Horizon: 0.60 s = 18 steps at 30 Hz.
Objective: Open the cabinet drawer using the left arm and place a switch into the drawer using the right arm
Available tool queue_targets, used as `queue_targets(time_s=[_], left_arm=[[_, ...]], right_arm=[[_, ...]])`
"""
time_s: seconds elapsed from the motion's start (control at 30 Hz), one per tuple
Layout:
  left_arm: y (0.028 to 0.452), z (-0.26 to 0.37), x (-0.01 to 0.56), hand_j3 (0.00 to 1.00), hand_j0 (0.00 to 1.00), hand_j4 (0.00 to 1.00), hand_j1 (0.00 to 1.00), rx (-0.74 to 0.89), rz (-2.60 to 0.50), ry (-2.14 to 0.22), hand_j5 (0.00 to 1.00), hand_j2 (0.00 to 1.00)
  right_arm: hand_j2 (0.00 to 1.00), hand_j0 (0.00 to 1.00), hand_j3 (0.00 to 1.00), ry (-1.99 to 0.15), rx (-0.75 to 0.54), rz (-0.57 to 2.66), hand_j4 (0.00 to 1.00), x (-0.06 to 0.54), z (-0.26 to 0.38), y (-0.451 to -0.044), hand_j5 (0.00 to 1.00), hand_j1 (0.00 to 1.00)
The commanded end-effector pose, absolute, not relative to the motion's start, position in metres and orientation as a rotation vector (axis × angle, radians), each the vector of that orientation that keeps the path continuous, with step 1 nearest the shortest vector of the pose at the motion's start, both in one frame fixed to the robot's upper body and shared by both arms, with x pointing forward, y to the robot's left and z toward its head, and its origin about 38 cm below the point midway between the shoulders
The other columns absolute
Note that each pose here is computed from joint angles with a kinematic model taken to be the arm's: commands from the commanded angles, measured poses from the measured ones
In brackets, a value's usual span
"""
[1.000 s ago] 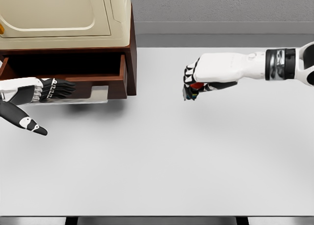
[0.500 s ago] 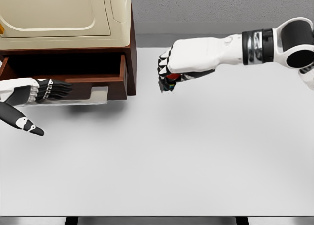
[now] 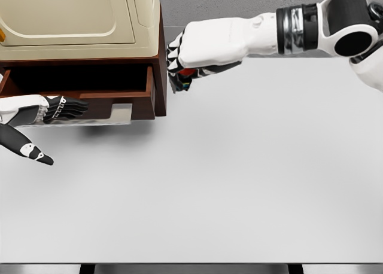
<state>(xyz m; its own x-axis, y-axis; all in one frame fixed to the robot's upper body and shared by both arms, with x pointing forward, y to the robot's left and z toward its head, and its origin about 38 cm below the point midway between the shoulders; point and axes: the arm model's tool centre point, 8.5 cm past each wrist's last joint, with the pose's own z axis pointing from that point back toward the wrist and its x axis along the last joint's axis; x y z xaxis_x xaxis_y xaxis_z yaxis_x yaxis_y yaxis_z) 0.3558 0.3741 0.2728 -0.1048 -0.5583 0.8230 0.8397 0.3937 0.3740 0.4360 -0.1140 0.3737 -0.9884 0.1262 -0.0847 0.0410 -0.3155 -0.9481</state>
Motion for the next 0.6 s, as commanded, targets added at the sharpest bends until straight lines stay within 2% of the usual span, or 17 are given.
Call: queue_targets(time_s=[0.0, 0.57], left_arm=[[0.377, 0.268, 0.355, 1.00, 1.00, 1.00, 1.00, -0.270, -1.245, -1.146, 1.00, 1.00], [0.376, 0.272, 0.352, 1.00, 1.00, 1.00, 1.00, -0.321, -1.233, -1.209, 1.00, 1.00]], right_arm=[[0.39, 0.39, 0.39, -1.812, -0.193, 2.496, 0.39, 0.436, 0.370, -0.106, 0.39, 0.39], [0.38, 0.38, 0.38, -1.827, -0.120, 2.551, 0.38, 0.450, 0.379, -0.031, 0.38, 0.38]])
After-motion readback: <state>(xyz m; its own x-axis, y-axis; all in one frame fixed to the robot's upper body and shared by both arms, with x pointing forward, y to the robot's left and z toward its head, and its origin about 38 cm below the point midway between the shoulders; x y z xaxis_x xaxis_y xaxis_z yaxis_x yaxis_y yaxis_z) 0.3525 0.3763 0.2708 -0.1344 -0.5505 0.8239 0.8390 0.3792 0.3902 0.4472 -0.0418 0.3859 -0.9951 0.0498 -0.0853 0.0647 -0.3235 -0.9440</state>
